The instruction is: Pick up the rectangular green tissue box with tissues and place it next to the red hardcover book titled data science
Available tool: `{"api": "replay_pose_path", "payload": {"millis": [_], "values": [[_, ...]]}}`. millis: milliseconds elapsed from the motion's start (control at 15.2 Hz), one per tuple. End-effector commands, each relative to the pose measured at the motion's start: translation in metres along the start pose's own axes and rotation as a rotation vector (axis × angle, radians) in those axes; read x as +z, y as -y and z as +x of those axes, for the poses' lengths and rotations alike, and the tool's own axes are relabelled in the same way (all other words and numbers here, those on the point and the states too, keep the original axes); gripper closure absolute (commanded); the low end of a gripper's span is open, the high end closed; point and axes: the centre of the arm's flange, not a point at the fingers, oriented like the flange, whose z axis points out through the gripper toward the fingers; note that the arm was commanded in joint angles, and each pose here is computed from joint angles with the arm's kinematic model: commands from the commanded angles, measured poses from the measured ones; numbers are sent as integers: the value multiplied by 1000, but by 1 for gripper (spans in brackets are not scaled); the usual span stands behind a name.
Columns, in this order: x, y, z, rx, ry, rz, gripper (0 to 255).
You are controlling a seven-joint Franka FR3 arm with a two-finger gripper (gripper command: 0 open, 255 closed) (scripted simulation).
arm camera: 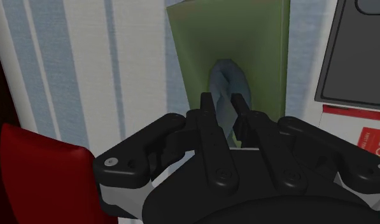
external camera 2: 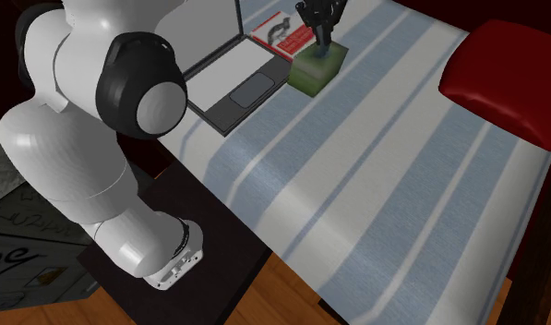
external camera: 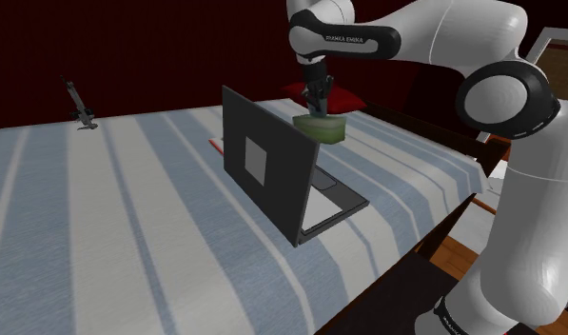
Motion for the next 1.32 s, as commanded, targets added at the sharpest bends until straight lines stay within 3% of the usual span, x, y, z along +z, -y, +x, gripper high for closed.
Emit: {"api": "replay_pose_path", "payload": {"millis": [0,528,990,1056,1254], "values": [[8,4,0,1,-2,0,255],[45,21,2,1,-2,0,255],[45,21,2,1,-2,0,255],[45,21,2,1,-2,0,0],[45,21,3,1,-2,0,0]]}}
